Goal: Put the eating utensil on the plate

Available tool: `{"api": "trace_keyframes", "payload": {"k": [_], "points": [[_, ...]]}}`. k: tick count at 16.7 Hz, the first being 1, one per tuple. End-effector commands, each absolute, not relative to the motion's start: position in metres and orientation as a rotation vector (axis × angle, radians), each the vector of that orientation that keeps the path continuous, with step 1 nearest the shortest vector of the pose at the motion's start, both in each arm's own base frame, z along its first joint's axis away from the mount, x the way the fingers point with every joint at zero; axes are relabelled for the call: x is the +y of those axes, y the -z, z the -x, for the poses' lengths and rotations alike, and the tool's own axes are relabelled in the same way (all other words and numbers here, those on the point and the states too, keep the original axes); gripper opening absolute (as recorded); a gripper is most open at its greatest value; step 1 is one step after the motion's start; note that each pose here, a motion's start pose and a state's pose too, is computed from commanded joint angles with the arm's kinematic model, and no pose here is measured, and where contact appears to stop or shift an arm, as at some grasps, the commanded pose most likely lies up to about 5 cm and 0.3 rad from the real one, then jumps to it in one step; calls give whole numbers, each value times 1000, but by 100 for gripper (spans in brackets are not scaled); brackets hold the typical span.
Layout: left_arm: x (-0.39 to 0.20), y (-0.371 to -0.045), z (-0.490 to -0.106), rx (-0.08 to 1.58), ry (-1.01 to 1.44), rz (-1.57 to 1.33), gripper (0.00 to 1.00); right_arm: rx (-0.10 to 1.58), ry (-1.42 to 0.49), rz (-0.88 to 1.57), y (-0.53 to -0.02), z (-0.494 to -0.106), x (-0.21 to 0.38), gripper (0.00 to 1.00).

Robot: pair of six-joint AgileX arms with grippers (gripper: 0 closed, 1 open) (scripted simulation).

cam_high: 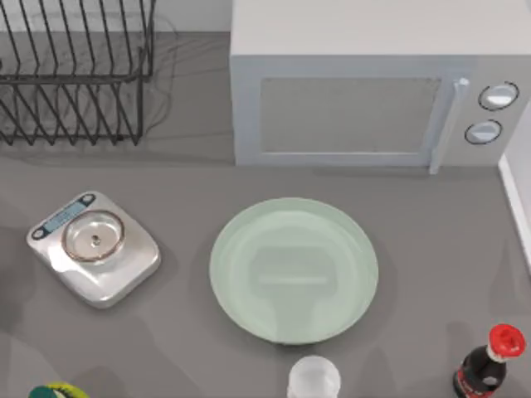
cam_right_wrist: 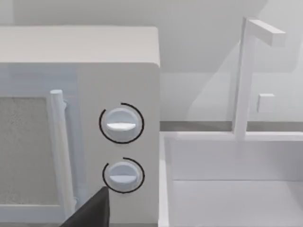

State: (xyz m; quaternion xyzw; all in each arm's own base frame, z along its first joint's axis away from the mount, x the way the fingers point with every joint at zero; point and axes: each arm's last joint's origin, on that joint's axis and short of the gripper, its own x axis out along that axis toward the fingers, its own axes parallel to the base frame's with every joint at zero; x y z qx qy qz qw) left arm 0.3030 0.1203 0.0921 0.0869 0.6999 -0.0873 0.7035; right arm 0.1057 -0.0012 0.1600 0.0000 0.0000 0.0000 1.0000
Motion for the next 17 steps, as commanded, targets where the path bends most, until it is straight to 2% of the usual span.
{"api": "trace_keyframes", "payload": {"k": [8,9,12,17], "points": [[120,-92,-303,1557,194,-193,0,0,0,0,-160,-106,-1,100],[119,-114,-303,1521,194,-186,0,0,0,0,-160,-106,-1,100],[121,-124,-306,1520,192,-186,0,0,0,0,-160,-106,-1,100],[121,-178,-307,1539,202,-179,0,0,0,0,-160,-106,-1,100]]}}
